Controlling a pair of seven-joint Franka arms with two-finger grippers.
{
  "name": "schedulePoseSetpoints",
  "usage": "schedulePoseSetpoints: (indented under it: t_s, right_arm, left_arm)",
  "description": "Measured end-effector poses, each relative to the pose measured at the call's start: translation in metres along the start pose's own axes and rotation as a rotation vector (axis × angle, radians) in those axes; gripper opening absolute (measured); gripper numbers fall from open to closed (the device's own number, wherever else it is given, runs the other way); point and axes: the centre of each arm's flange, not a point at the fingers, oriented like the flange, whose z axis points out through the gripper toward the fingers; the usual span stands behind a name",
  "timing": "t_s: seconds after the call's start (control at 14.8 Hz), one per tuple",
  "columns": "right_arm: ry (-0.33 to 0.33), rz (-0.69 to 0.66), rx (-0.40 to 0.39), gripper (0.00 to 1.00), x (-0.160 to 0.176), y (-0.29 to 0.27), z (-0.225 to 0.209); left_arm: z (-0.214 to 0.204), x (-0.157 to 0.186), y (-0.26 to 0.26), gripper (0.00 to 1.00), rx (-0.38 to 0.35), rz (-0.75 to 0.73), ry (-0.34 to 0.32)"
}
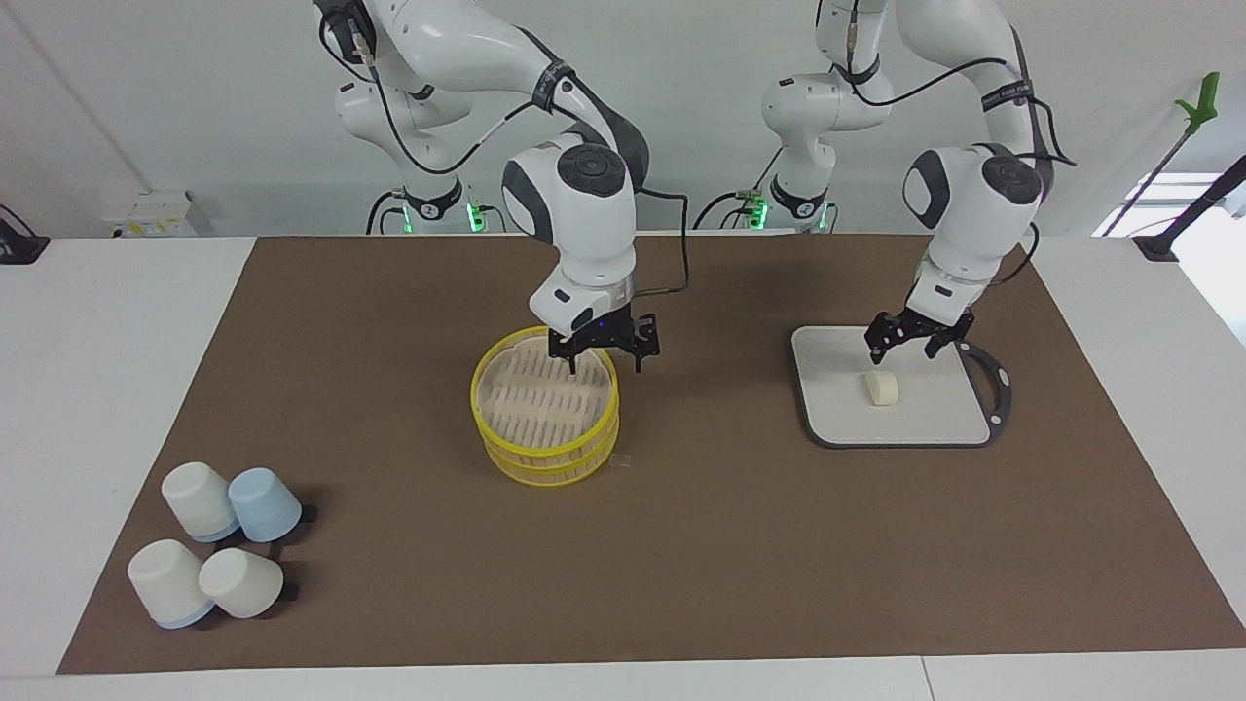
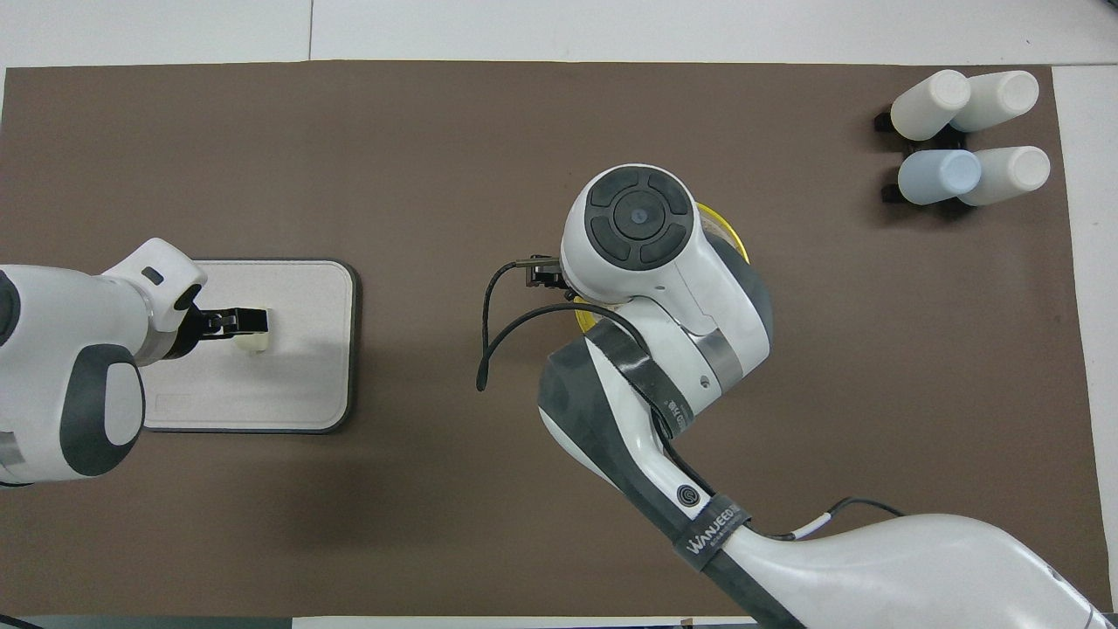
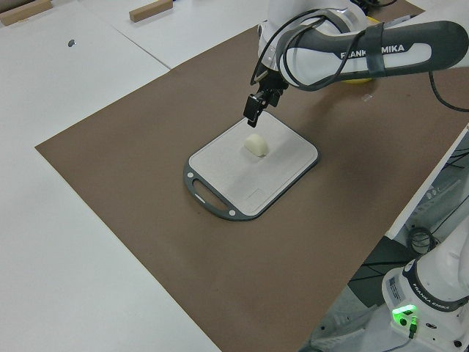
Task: Place bun in steamer
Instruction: 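Grasp the steamer lid with the right gripper while the left gripper grasps the bun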
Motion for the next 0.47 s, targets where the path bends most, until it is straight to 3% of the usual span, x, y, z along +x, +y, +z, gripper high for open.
schedulePoseSetpoints:
  t_s: [0.34, 0.47]
  right_arm:
    - [0.011, -0.017, 0.0, 0.97, -0.026, 0.007, 0.025]
    - [0.01, -0.019, -0.003, 0.78, -0.03, 0.009, 0.025]
  left_arm:
    - [0.033, -0.006, 0.009, 1.0, -0.002, 0.018, -0.006]
    - [0.035, -0.006, 0.009, 1.0, -0.003, 0.021, 0.003]
